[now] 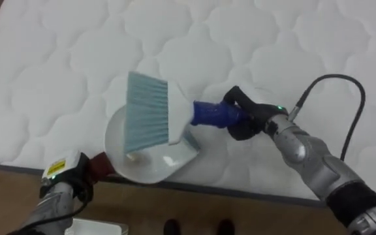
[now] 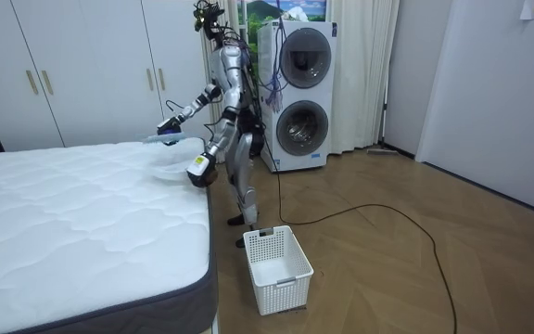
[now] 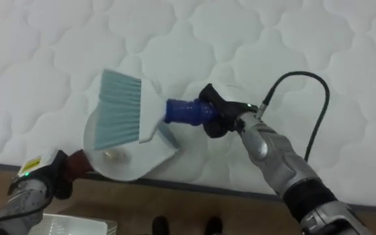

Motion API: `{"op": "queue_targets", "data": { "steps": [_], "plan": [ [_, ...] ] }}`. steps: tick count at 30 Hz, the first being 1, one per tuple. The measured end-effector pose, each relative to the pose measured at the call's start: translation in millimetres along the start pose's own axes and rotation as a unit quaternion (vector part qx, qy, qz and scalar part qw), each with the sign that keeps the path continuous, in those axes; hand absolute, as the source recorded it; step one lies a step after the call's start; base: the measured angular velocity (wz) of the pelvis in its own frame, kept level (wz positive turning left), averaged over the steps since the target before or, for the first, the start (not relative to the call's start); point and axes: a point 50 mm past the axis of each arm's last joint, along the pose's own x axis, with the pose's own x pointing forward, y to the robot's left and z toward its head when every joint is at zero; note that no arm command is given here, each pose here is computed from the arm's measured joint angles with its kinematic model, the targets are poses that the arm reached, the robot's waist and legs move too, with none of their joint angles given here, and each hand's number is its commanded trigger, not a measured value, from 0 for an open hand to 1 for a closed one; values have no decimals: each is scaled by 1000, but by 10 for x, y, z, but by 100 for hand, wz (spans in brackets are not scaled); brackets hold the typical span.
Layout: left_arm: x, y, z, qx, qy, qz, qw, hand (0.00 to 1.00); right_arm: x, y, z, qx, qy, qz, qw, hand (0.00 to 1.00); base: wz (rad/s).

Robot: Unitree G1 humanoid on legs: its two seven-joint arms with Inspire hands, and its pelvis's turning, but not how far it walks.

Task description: Clean bed

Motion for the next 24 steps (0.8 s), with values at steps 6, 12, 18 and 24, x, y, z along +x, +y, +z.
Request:
{"op": "queue_targets", "data": {
  "steps": [6,12,18,24],
  "plan": [
    [-68,59,74,-4,-43,35,998,100,-270,-38,-434,63,76,-54,994,100,-1],
    [-128,97,134,-2,-71,56,996,100,-473,-111,-752,113,135,-95,980,22,-3],
    [-210,251,315,-21,-130,111,985,100,-710,-33,-968,184,181,-127,958,0,-1],
    [-325,265,304,-39,-143,127,981,100,-961,60,-1194,242,238,-153,928,0,0]
  ]
}}
